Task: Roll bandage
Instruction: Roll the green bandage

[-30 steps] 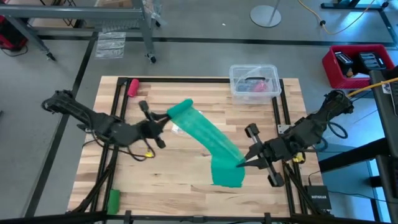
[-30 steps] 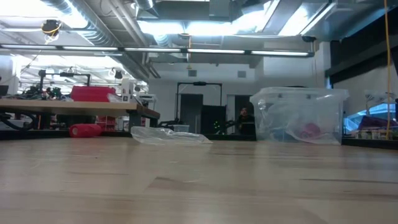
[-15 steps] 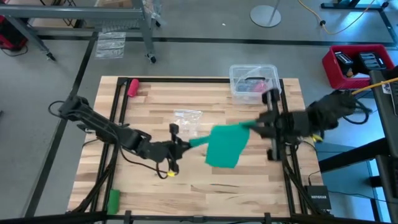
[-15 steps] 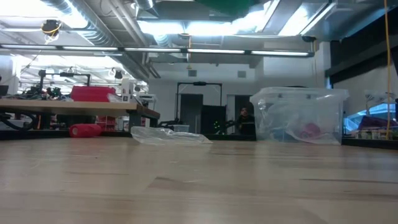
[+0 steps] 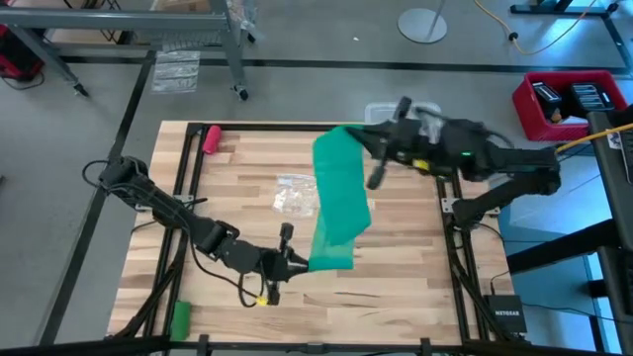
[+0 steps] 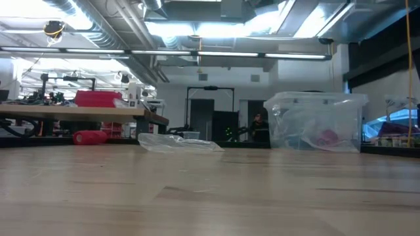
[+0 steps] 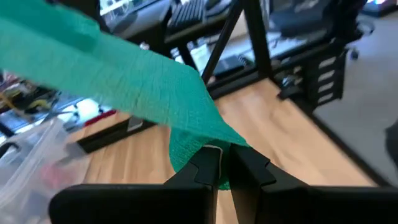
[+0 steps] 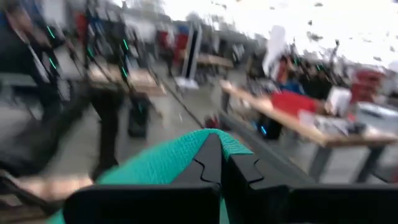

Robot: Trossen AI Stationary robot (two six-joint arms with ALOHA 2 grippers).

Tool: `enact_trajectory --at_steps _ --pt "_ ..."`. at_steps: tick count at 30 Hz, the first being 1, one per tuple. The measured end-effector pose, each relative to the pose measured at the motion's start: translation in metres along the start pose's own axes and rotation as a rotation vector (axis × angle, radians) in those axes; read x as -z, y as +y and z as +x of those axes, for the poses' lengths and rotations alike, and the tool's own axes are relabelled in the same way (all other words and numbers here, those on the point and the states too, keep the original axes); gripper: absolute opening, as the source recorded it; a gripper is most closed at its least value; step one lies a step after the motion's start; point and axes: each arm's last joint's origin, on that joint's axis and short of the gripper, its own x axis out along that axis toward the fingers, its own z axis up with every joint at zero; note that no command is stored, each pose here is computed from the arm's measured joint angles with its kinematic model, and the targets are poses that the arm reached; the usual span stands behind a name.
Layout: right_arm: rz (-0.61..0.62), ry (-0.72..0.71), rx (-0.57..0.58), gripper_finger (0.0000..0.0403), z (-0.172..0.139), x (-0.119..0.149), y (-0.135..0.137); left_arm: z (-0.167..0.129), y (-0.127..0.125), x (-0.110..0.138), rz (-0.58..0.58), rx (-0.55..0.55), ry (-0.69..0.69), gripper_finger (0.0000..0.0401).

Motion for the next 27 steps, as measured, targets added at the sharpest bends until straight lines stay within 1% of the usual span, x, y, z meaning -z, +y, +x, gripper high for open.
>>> enact_trajectory --at_steps 2,5,8,12,14,18,21,23,25,27 --pt "-0.012 0.079 0.022 0.0001 0.014 0.015 -0.001 -0.002 -0.004 -0.003 -0.012 0.008 -0.023 0.0017" --pt "-0.027 0.209 0.051 0.0005 0.033 0.039 -0.002 -0.004 -0.007 -0.005 -0.063 0.019 -0.042 0.0017" --pt "-0.05 0.337 0.072 0.0021 0.05 0.063 -0.003 -0.006 -0.01 -0.007 -0.121 0.028 -0.053 0.0017" --pt "-0.068 0.482 0.084 0.0059 0.067 0.091 -0.004 -0.008 -0.015 -0.008 -0.191 0.044 -0.059 0.0017" --pt "-0.084 0.536 0.075 0.0084 0.073 0.102 -0.004 -0.01 -0.018 -0.009 -0.196 0.052 -0.061 0.0017" --pt "-0.083 0.631 -0.017 0.014 0.079 0.118 -0.003 -0.012 -0.021 -0.01 -0.191 0.064 -0.065 0.0017" --pt "-0.054 0.657 -0.089 0.0182 0.077 0.12 -0.001 -0.012 -0.021 -0.01 -0.194 0.066 -0.066 0.0017" --pt "0.002 0.634 -0.112 0.0208 0.073 0.11 -0.002 -0.012 -0.021 -0.01 -0.19 0.069 -0.065 0.0017" --pt "0.103 0.573 -0.154 0.0229 0.067 0.091 -0.006 -0.012 -0.022 -0.009 -0.179 0.071 -0.058 0.0017" --pt "0.231 0.498 -0.193 0.0245 0.061 0.07 -0.011 -0.011 -0.02 -0.007 -0.187 0.069 -0.04 0.0017"
